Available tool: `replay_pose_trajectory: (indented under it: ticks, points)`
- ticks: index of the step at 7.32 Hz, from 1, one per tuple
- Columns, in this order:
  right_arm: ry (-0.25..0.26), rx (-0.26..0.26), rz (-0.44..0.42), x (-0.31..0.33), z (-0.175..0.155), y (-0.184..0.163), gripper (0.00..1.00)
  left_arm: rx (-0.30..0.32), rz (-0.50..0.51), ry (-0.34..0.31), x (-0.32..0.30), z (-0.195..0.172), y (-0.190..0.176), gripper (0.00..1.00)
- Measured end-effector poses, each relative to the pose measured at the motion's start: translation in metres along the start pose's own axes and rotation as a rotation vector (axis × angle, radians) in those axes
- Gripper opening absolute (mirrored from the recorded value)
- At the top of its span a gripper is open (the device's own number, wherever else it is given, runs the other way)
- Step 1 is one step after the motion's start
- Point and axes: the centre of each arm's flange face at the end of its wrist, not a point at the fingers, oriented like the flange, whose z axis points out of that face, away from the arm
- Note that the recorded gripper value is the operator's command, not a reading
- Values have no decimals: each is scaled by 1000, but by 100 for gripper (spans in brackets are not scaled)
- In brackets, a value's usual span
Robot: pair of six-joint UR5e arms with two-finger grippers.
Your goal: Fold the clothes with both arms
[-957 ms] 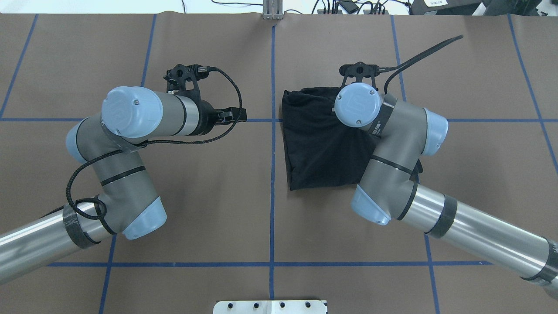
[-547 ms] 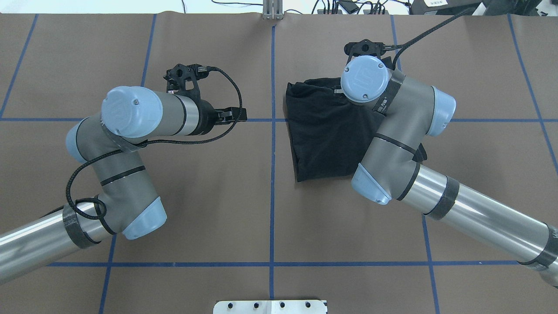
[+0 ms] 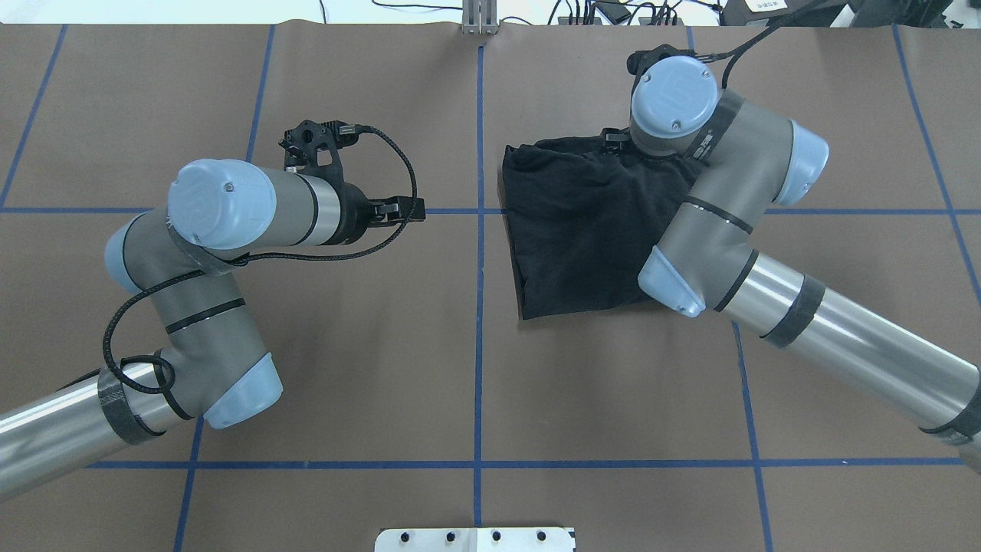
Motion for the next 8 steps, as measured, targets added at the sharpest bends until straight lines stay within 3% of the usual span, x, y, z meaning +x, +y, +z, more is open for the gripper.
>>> replay_pose_trajectory:
  ticks: [2, 4, 6, 8]
  points:
    - [-77, -110, -45, 53, -8, -40, 100, -39, 127, -59, 0, -41, -10, 99]
    - [-109, -175, -110, 169, -12, -48, 100, -78, 276, -162, -40, -114, -49, 99]
    - [-136, -243, -172, 324, -24, -47, 100, -130, 265, -222, -122, -184, -91, 99]
    - [-156, -266, -211, 468, -43, -21, 100, -143, 283, -326, -222, -233, -116, 99]
